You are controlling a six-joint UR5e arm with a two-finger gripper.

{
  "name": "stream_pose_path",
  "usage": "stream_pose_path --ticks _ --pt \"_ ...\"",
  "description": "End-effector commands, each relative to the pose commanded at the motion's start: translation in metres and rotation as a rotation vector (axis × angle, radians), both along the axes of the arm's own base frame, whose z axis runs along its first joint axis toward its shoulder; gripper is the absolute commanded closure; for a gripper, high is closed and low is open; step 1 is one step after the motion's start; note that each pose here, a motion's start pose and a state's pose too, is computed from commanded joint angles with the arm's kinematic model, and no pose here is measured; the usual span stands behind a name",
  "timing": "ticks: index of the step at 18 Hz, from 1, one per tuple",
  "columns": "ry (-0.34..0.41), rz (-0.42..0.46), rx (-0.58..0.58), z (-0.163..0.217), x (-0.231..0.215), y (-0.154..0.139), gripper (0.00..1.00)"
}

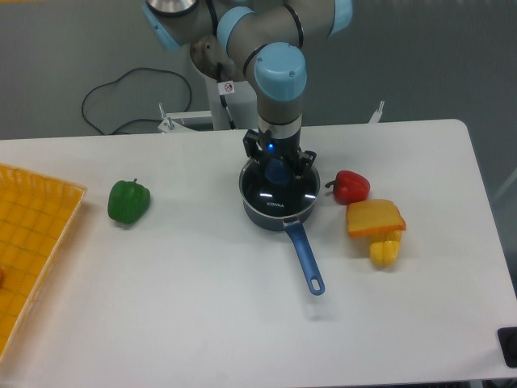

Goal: Open the lid
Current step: 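Lower the gripper onto the blue knob and close on it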

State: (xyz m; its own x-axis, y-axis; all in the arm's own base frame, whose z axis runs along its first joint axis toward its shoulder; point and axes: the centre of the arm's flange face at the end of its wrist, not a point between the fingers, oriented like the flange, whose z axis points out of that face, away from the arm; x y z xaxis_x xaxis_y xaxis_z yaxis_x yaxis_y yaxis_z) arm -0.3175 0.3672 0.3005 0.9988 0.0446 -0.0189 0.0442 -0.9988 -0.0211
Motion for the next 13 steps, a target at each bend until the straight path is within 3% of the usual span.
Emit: stream_pose_path --ticks 11,13 --pt "-0.036 -0.009 -0.013 0.032 -0.010 0.018 0.34" --pt "-0.042 0.021 -0.002 0.041 -0.017 0.026 0.34"
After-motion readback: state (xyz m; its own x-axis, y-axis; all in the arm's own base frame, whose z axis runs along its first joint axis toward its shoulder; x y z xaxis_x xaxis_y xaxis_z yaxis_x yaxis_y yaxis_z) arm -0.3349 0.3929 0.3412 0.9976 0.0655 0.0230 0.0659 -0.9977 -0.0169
